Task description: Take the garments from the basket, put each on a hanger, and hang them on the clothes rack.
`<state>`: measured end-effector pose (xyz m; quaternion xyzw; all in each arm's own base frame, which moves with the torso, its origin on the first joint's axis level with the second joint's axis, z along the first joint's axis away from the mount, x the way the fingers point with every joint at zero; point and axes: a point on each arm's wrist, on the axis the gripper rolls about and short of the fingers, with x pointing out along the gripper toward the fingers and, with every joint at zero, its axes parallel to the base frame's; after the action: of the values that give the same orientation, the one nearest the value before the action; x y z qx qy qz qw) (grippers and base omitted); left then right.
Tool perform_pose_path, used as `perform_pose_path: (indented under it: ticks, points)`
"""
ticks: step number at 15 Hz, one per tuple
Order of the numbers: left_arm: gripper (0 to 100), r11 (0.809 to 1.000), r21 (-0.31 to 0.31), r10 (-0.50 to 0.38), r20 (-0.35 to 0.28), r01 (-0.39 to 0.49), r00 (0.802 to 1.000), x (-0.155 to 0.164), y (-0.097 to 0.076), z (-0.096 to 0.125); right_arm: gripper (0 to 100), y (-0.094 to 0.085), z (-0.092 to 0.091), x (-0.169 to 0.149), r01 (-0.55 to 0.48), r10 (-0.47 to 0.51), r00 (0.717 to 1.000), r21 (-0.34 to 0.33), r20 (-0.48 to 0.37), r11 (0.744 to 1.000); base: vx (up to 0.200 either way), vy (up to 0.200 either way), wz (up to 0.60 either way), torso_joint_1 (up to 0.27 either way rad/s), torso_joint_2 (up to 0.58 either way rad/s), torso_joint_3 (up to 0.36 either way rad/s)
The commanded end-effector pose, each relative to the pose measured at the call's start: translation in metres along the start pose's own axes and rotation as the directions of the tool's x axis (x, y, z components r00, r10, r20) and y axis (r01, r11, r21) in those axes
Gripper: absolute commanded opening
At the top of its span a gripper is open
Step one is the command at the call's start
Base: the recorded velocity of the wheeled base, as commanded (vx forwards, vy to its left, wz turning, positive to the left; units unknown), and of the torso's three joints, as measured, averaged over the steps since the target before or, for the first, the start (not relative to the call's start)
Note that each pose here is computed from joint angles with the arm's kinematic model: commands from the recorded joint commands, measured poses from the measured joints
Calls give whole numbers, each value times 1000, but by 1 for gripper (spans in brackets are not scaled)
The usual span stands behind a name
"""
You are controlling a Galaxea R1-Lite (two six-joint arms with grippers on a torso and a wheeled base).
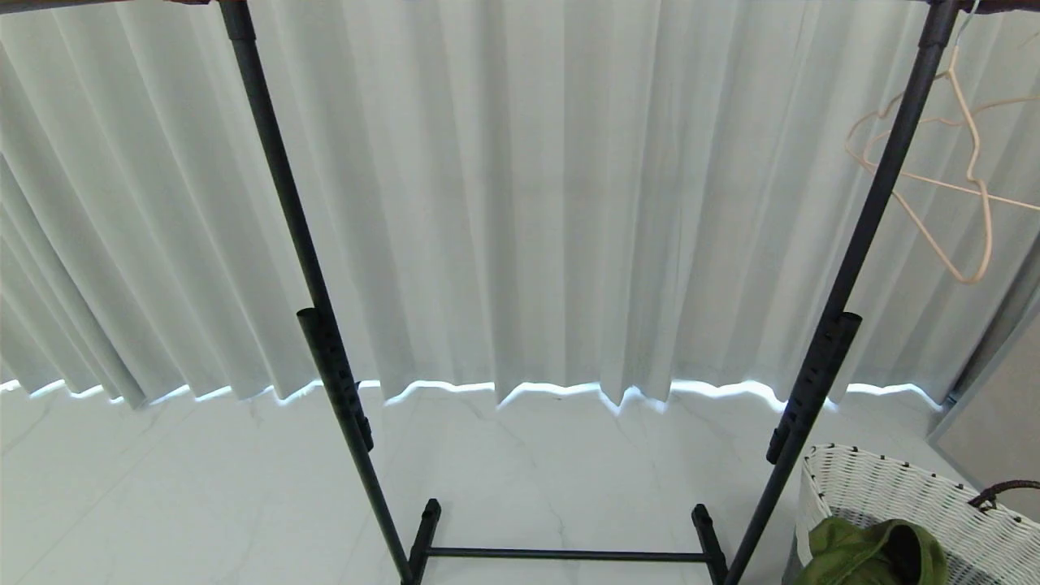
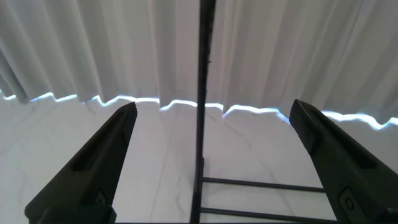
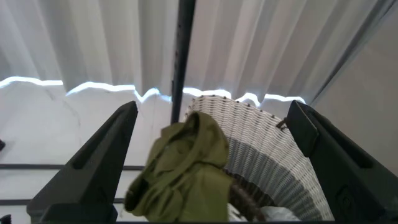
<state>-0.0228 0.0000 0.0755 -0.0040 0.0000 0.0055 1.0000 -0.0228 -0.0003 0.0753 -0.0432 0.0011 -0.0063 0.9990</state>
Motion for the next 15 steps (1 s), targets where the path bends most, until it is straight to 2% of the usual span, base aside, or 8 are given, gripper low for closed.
perform_pose_path:
  ticks: [1,3,7,12,15]
  points:
    - [100,1000,-3,1,0,-1,1000,0,0,0,100,0,0,0,-1,1,1000,2,-1,1000,0,0,0,0,0,0]
    - [100,1000,2,0,-2,0,1000,0,0,0,100,0,0,0,-1,1,1000,10,-1,1000,0,0,0,0,0,0]
    - [100,1000,-18,1,0,-1,1000,0,0,0,100,0,0,0,0,0,1000,19,2,1000,-200,0,0,1,0,0]
    - [100,1000,-13,1,-2,-1,1000,0,0,0,100,0,0,0,0,0,1000,17,0,1000,-200,0,0,3,0,4]
    - [100,1000,-15,1,0,-1,1000,0,0,0,100,0,0,0,0,0,1000,16,0,1000,0,0,0,0,0,0]
